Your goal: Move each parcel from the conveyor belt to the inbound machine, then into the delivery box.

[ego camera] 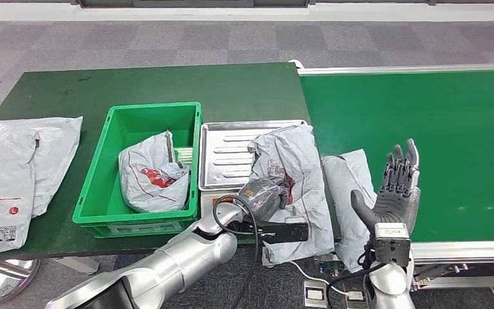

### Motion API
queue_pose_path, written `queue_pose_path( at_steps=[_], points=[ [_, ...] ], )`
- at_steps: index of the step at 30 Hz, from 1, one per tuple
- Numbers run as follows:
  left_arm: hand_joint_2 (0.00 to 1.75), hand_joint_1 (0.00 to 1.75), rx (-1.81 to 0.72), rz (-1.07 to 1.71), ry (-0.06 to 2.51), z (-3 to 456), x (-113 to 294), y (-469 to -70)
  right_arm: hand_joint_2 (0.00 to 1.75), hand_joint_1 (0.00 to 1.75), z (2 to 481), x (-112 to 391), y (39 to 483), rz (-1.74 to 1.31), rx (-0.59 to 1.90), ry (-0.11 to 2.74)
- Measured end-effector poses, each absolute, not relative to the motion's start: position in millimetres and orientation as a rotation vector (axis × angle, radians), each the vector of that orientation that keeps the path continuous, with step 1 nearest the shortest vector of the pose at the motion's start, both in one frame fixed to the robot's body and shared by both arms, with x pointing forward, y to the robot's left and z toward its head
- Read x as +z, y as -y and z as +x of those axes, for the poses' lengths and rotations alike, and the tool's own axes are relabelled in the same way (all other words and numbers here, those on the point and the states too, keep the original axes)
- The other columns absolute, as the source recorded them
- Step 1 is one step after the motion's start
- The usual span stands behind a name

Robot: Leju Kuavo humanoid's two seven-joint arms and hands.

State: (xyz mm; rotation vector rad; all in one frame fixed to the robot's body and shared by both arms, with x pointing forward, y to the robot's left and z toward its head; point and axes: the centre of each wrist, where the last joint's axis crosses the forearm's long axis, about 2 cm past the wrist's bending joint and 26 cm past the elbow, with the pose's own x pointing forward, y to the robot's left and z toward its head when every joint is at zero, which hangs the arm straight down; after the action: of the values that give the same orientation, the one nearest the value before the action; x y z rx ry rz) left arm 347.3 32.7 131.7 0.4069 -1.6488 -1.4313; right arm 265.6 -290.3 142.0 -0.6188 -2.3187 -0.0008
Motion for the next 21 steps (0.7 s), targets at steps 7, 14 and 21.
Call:
queue_pose_path(
  at_steps=[7, 14, 21],
  points=[
    [1.75, 1.75, -1.034, 0.235, 2.41, 334.9, 153.4, -21.5, 1.75, 0.0, 266.8, 141.5, 290.1, -0.624, -0.03, 2.313],
    [1.75, 1.75, -0.471, 0.304, 2.493, 342.9, 184.9, -44.6, 1.75, 0.0, 267.5, 140.0, 291.6, -0.648, -0.067, 2.308],
    [1.75, 1.75, -0.243, 0.357, 2.539, 343.8, 208.5, -61.2, 1.75, 0.0, 268.3, 138.5, 292.5, -0.654, -0.068, 2.304]
  ],
)
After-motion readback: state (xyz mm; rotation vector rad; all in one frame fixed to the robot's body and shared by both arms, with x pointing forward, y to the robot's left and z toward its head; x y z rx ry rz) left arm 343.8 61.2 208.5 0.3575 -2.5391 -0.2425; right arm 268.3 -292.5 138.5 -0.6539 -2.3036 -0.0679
